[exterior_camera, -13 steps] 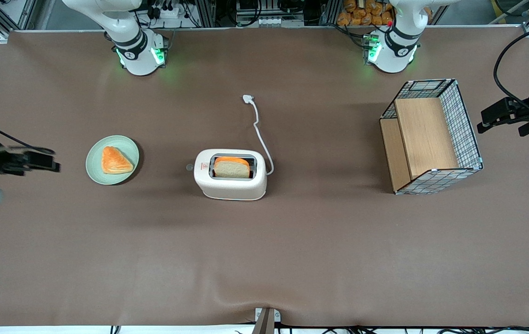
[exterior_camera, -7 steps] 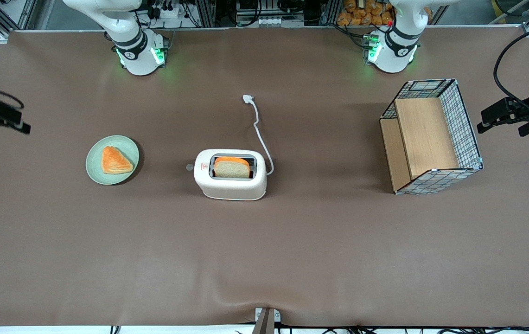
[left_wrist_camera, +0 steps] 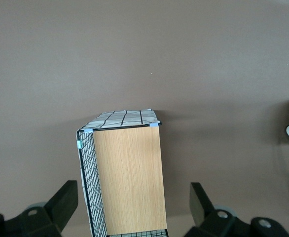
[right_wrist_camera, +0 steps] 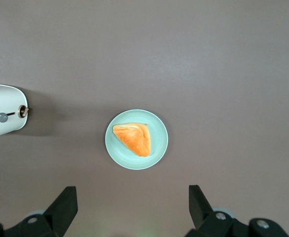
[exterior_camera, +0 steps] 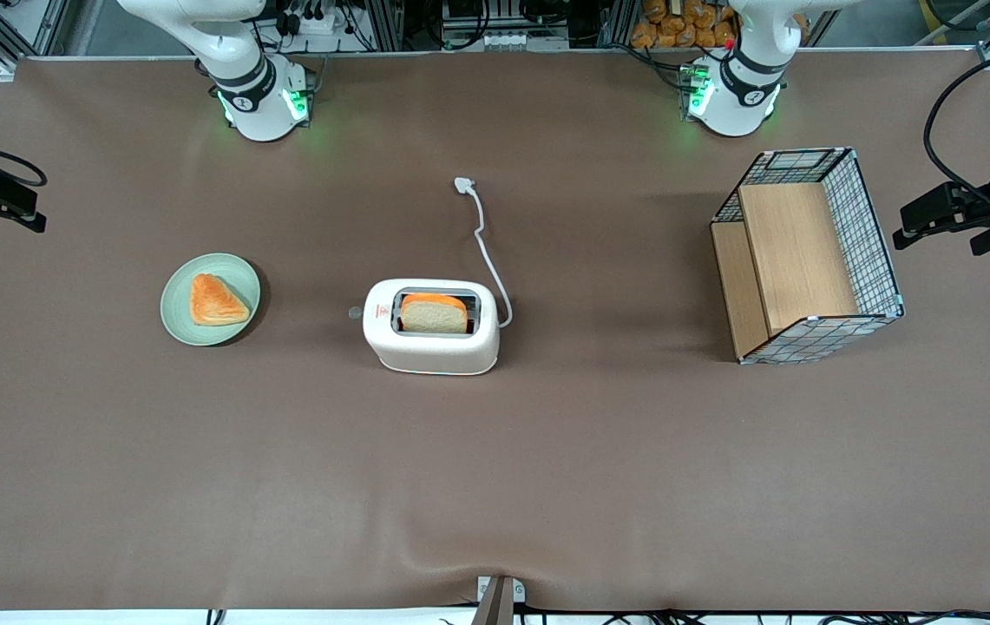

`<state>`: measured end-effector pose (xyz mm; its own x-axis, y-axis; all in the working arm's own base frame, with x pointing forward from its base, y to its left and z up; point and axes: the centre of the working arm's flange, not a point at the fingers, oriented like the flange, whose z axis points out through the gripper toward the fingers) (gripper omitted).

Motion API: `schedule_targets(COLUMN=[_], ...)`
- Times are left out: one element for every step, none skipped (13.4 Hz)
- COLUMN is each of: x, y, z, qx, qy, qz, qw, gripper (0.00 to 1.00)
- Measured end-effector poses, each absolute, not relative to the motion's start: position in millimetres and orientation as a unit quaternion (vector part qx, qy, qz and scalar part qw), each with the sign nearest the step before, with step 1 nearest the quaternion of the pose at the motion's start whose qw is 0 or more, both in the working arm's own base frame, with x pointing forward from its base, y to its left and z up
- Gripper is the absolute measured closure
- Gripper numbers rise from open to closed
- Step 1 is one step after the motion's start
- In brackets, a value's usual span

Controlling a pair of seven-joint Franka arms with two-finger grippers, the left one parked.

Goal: Press toaster button with right arm

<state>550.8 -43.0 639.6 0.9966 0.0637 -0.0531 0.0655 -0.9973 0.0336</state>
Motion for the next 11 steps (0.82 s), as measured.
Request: schedule_targets(x=[550.8,550.6,550.5,550.4,550.4,550.5,550.6,550.6,550.7,550.7,550.7], y=[-42.8,-42.5,-42.1,-42.0,-41.5,-40.5,-39.3,-38.2,-37.6,-37.5,-37.3], z=[639.9,640.3,640.6,640.8,640.9,640.9,641.2,641.4,641.6,641.6,641.6], qx=[0.999,0.999,0.999,0.999,0.999,0.999,0.999,0.999,0.999,0.999,0.999], qy=[0.033,0.033,0.033,0.033,0.034,0.035,0.036,0.037,0.037,0.038,0.038], qz=[-0.026,-0.025,-0.025,-0.025,-0.025,-0.025,-0.024,-0.024,-0.024,-0.024,-0.024], qw=[0.018,0.018,0.018,0.018,0.018,0.018,0.017,0.017,0.017,0.017,0.017], gripper=[0.0,0.0,0.0,0.0,0.0,0.0,0.0,0.0,0.0,0.0,0.0])
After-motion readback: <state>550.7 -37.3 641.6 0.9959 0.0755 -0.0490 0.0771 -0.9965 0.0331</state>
